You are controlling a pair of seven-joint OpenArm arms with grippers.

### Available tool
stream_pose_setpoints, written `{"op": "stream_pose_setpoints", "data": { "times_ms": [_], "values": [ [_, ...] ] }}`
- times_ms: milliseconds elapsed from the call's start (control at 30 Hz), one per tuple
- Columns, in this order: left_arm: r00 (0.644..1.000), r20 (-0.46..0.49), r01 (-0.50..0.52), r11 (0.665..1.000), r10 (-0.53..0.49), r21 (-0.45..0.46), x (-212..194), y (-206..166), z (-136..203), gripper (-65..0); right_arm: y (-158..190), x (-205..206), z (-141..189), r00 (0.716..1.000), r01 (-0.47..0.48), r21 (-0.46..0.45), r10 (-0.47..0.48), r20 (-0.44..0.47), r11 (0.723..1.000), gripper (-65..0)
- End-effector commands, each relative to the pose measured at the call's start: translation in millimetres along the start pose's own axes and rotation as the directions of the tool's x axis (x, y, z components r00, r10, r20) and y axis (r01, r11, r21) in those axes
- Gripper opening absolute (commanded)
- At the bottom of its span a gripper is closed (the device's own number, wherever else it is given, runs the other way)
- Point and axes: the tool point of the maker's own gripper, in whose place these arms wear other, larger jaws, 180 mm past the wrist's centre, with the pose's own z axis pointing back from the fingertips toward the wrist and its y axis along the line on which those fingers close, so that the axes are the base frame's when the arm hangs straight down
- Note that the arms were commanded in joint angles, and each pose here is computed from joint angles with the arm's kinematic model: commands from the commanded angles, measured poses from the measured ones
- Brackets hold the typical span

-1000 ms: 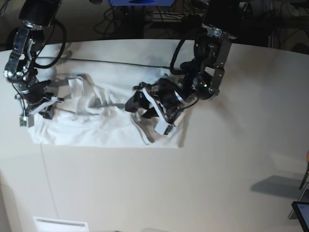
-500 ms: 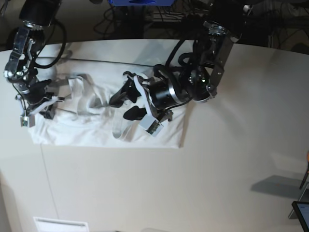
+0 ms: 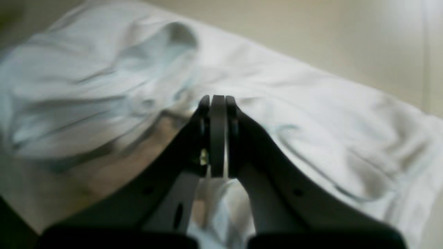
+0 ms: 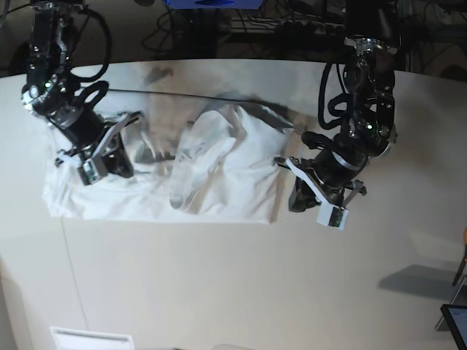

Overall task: Fold the T-shirt properly
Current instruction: 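Release the left gripper and lift it away from the folded end, then press the right gripper on the folded layers to flatten them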

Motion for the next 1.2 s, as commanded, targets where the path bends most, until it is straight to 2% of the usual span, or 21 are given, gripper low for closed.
{"op": "stream_pose_setpoints", "data": {
  "times_ms": [0, 67, 233, 367, 500, 600, 667, 800, 933, 1033, 1167],
  "values": [
    [0.999, 0.052, 0.012, 1.000, -0.013, 0.013, 16.7, 7.1, 2.7, -65.0, 9.6, 7.9, -1.0, 0.999, -0.042, 0.014, 0.041, 0.020, 0.999, -63.8],
    [0.999, 0.042, 0.030, 0.999, -0.031, 0.034, 16.9, 16.1, 1.1, -65.0, 27.7, -2.3, -6.1, 0.995, -0.096, 0.039, 0.097, -0.018, 0.995, -63.8],
    [0.998, -0.004, 0.059, 0.998, -0.059, 0.021, 8.5, 29.5, -11.2, -65.0, 58.4, -6.3, -15.7, 0.978, -0.204, 0.055, 0.206, -0.018, 0.977, -63.8],
    [0.997, -0.047, 0.069, 0.998, -0.069, 0.012, -7.5, 33.4, -15.0, -65.0, 77.0, -7.6, -22.2, 0.971, -0.232, 0.075, 0.236, -0.037, 0.970, -63.7],
    [0.987, -0.133, 0.102, 0.986, -0.084, 0.133, -40.6, 71.6, 3.6, -65.0, 91.2, -10.2, -25.6, 0.956, -0.284, 0.097, 0.290, -0.046, 0.954, -63.4],
    [0.975, -0.194, 0.153, 0.955, -0.105, 0.253, -63.2, 102.3, 31.7, -65.0, 85.1, 11.8, -34.1, 0.962, -0.272, 0.058, 0.272, -0.004, 0.961, -62.4],
    [0.970, -0.214, 0.180, 0.934, -0.116, 0.307, -73.0, 113.5, 50.7, -65.0, 66.4, 24.1, -38.2, 0.966, -0.260, 0.006, 0.260, -0.006, 0.966, -56.7],
    [0.963, -0.224, 0.224, 0.903, -0.148, 0.367, -91.6, 125.1, 81.0, -65.0, 41.9, 53.0, -48.0, 0.960, -0.279, -0.060, 0.277, -0.040, 0.958, -38.7],
    [0.964, -0.242, 0.204, 0.899, -0.114, 0.389, -109.3, 128.8, 94.6, -65.0, 34.4, 70.9, -57.6, 0.967, -0.255, -0.047, 0.253, -0.033, 0.966, -27.4],
    [0.966, -0.249, 0.177, 0.891, -0.075, 0.417, -119.0, 133.5, 103.7, -65.0, 42.4, 73.3, -64.6, 0.980, -0.199, 0.021, 0.199, -0.027, 0.980, -23.5],
    [0.968, -0.246, 0.166, 0.877, -0.056, 0.452, -120.0, 144.5, 114.4, -65.0, 56.1, 73.4, -67.6, 0.992, -0.125, 0.096, 0.126, 0.000, 0.987, -23.6]
  ]
}}
